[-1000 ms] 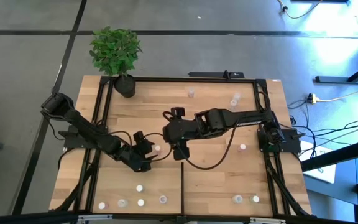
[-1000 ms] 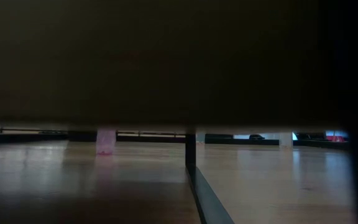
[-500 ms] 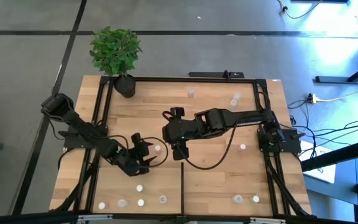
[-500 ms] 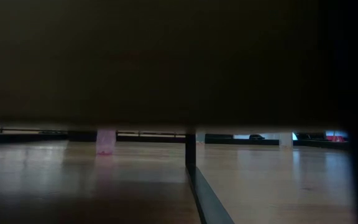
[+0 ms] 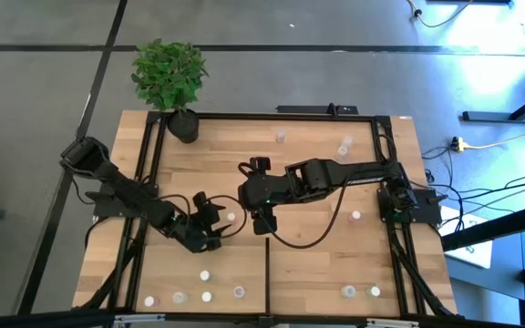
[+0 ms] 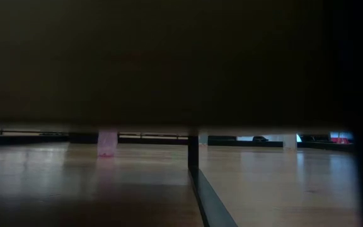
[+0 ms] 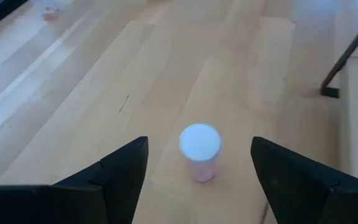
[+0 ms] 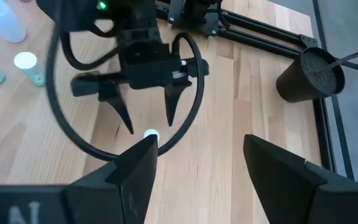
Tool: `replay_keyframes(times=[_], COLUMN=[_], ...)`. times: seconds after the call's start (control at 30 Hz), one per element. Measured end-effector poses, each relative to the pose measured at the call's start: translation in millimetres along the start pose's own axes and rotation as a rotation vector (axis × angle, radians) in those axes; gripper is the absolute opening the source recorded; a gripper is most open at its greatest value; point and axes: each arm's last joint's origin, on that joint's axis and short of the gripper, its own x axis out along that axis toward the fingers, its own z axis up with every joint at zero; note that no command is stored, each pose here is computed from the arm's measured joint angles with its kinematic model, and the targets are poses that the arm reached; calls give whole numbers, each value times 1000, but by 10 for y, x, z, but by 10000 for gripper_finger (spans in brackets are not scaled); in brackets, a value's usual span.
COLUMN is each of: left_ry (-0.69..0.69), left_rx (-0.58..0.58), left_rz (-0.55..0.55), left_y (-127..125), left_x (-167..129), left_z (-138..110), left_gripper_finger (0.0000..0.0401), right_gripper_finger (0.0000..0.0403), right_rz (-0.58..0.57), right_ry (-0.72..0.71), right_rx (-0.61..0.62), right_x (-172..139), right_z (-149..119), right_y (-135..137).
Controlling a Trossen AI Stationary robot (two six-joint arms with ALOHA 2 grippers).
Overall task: Pick and place medicine bottles onto shelf by color
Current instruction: Put the bottom pink pill bottle on the shelf aligned with the other pink pill bottle
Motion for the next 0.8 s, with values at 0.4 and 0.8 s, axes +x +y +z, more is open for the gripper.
replay_keyframes(times=[0.4,0.8], left_ry=[41,60], left_rx=[-17,-31], left_rz=[16,11], left_y=[86,55], left_x=[151,264], left_z=[11,-40], left_gripper_finger=[279,279], right_gripper_finger=[239,239], right_rz=[0,0], right_ry=[-1,-2], right_rx=[0,0], right_x=[0,0], right_z=[1,2], right_y=[0,0])
